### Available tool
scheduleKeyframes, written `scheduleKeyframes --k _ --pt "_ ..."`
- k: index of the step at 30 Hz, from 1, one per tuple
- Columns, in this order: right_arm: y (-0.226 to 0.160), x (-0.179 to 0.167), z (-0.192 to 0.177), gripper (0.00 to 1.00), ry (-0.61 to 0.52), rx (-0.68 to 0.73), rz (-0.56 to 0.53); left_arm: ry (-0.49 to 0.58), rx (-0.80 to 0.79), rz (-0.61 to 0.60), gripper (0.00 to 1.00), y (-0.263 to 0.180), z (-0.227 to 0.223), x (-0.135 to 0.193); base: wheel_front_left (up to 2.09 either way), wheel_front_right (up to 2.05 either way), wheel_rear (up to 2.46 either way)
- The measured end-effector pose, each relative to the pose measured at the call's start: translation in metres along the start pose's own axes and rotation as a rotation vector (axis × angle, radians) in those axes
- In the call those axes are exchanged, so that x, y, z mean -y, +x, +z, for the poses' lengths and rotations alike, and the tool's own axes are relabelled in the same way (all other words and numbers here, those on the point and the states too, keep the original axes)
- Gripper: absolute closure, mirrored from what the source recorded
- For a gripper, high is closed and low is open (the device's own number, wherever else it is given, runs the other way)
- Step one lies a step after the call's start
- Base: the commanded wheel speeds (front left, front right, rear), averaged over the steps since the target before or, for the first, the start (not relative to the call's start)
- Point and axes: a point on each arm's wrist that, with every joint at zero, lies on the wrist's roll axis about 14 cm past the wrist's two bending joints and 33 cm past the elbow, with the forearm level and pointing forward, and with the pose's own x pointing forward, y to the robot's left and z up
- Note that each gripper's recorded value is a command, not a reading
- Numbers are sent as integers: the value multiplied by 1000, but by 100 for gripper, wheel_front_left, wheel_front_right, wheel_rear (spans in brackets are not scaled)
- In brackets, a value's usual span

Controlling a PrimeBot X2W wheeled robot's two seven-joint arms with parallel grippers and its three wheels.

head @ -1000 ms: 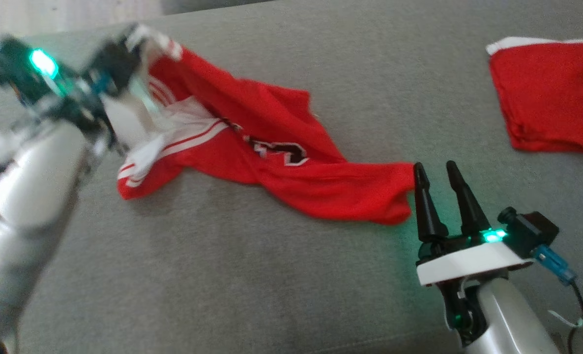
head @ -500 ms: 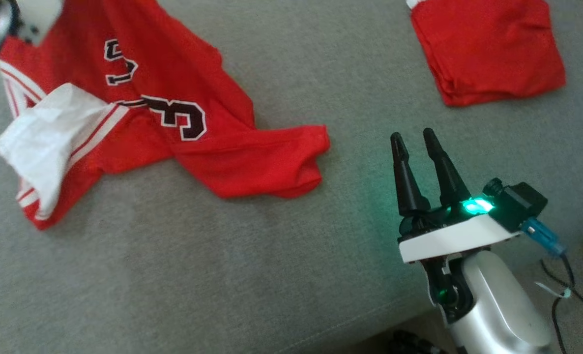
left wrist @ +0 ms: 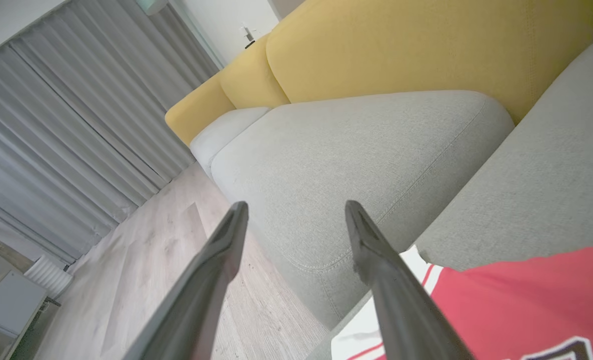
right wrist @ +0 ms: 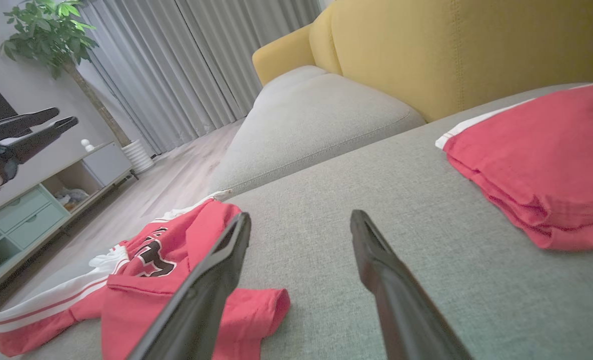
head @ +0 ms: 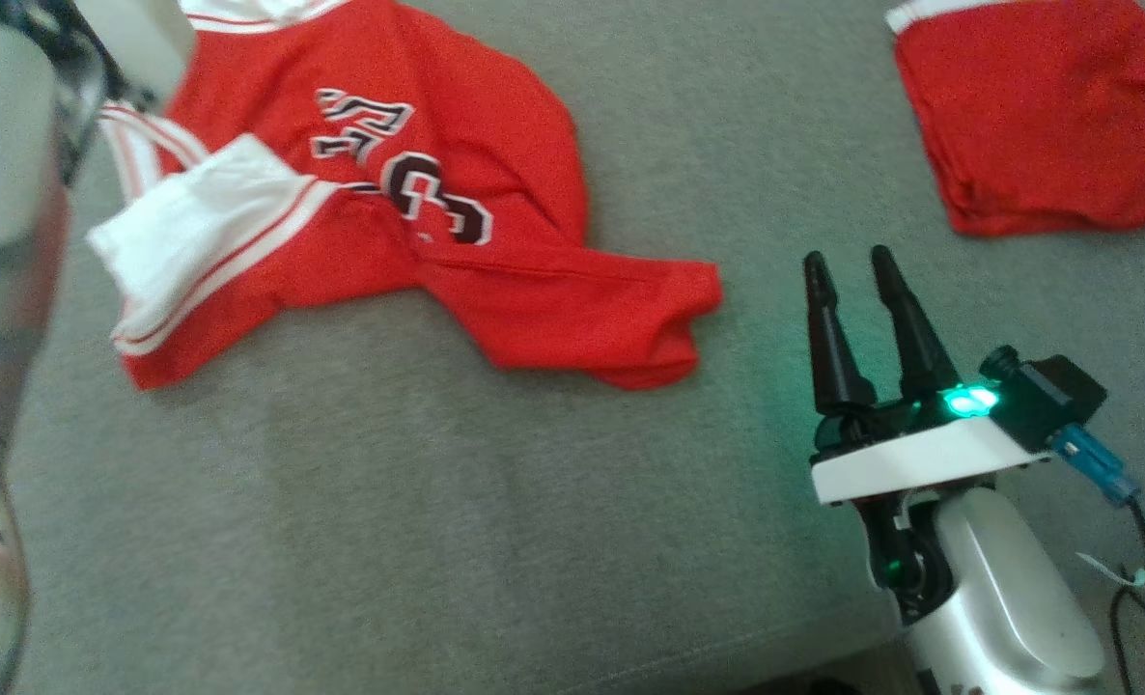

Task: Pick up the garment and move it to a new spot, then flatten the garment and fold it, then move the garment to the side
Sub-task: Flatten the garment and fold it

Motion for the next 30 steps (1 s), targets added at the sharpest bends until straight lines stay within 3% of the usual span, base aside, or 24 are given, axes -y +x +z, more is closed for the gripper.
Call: scheduleKeyframes --k 8,15,22,30 --pt "2 -18 3 0 -17 13 52 -75 -19 29 0 -69 -39 21 0 0 0" --pt "-5 -44 -10 0 -24 -21 125 -314 -69 147 0 -154 -77 56 0 0 0" --pt "-3 -67 -8 0 -38 -15 190 -477 -132 275 0 -230 -105 91 0 0 0" --pt "-5 -68 -29 0 -77 -85 199 -524 -123 317 0 -254 -103 103 0 0 0"
